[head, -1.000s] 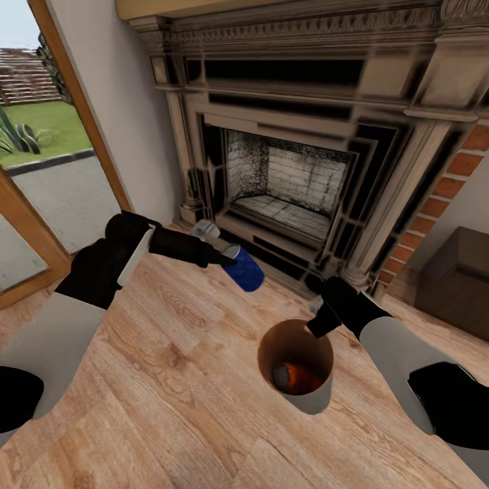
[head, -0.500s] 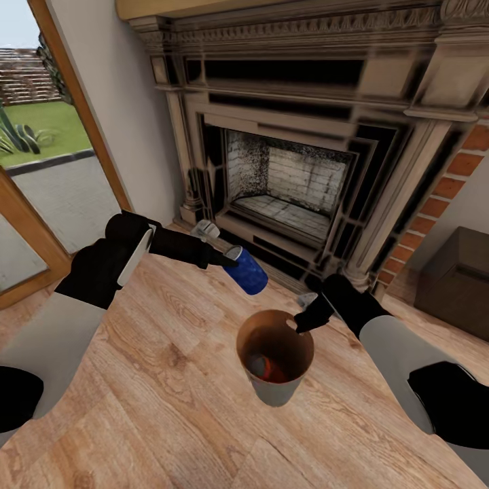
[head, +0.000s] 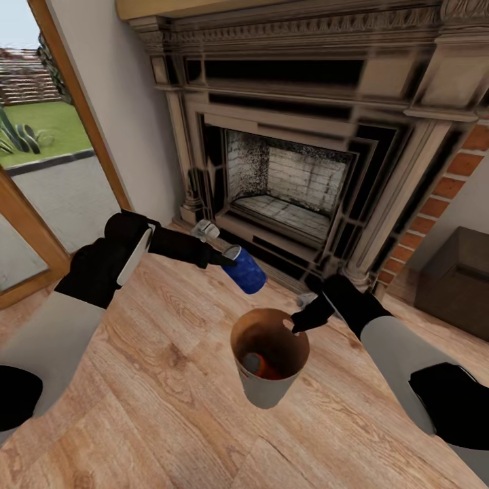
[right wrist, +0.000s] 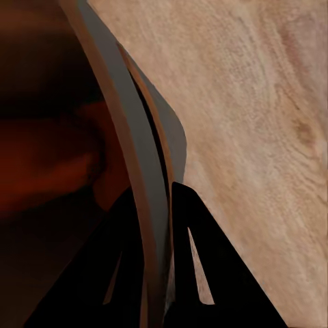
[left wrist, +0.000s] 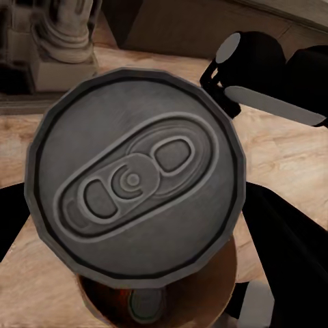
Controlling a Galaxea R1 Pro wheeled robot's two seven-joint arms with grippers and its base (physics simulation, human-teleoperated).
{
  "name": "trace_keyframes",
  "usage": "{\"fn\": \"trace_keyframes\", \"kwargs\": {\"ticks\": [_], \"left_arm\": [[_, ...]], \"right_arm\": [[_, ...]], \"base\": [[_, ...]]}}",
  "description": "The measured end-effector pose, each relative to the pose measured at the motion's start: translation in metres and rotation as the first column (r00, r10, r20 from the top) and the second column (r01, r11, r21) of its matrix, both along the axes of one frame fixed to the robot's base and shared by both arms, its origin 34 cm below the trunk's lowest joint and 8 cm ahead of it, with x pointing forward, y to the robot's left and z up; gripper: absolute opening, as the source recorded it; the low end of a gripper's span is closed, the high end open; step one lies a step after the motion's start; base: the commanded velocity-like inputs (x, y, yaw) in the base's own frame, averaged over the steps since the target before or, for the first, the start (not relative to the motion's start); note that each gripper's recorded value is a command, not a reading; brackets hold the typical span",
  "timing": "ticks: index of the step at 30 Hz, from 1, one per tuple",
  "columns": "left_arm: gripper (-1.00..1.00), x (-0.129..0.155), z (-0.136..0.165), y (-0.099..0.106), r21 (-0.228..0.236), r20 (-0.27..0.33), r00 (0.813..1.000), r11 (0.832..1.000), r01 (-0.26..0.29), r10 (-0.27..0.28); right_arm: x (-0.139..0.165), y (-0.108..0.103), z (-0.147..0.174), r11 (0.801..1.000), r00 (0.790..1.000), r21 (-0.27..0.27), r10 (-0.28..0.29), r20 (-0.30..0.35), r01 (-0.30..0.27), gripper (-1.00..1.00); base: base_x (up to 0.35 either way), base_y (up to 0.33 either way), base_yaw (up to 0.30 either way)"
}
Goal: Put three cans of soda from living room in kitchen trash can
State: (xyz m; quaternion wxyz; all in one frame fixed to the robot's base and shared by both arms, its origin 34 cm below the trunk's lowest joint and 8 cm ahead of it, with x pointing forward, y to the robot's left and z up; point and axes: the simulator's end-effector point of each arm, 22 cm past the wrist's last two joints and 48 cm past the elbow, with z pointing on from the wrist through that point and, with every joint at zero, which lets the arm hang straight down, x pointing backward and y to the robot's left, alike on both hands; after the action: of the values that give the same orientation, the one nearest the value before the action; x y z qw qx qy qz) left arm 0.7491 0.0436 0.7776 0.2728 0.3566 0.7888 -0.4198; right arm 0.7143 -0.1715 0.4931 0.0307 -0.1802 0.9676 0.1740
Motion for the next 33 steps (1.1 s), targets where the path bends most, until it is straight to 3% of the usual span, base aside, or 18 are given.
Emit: {"fn": "trace_keyframes", "kwargs": {"ticks": [5, 9, 17, 19, 26, 28, 31, 33], "left_arm": [[-1.0, 0.0, -0.003, -0.004, 0.028, 0.005, 1.0, 1.0, 0.011, -0.011], [-1.0, 0.0, -0.003, -0.004, 0.028, 0.005, 1.0, 1.0, 0.011, -0.011], [-1.0, 0.0, -0.003, -0.005, 0.029, 0.005, 1.0, 1.0, 0.012, -0.013], [-1.0, -0.002, -0.001, -0.004, 0.01, -0.003, 1.0, 1.0, 0.014, -0.014], [-1.0, -0.003, 0.003, -0.003, -0.013, -0.008, 1.0, 1.0, 0.013, -0.013], [-1.0, -0.002, 0.002, -0.002, -0.013, -0.009, 1.0, 1.0, 0.012, -0.012], [-1.0, -0.003, 0.003, -0.002, -0.014, -0.01, 1.0, 1.0, 0.012, -0.012], [-1.0, -0.003, 0.002, -0.003, -0.014, -0.01, 1.0, 1.0, 0.013, -0.013]], "right_arm": [[0.005, -0.032, -0.01, 0.987, 0.997, -0.147, 0.066, 0.043, -0.059, -1.0], [0.01, -0.049, -0.013, 0.968, 0.991, -0.229, 0.12, 0.066, -0.102, -1.0], [0.015, -0.069, -0.014, 0.935, 0.98, -0.322, 0.182, 0.082, -0.147, -1.0], [0.017, -0.071, -0.013, 0.929, 0.977, -0.335, 0.194, 0.085, -0.155, -1.0], [0.018, -0.077, -0.012, 0.917, 0.974, -0.36, 0.214, 0.081, -0.171, -1.0], [0.002, -0.08, -0.014, 0.926, 0.99, -0.355, 0.139, 0.013, -0.125, -1.0], [0.006, -0.062, -0.011, 0.953, 0.992, -0.283, 0.125, 0.037, -0.109, -1.0], [0.004, -0.041, -0.009, 0.98, 0.996, -0.182, 0.082, 0.032, -0.075, -1.0]], "base": [[0.0, 0.0, 0.0], [0.0, 0.0, 0.0], [0.0, 0.0, 0.0], [0.0, 0.0, 0.0], [0.0, 0.0, 0.0], [0.0, 0.0, 0.0], [0.0, 0.0, 0.0], [0.0, 0.0, 0.0]]}}
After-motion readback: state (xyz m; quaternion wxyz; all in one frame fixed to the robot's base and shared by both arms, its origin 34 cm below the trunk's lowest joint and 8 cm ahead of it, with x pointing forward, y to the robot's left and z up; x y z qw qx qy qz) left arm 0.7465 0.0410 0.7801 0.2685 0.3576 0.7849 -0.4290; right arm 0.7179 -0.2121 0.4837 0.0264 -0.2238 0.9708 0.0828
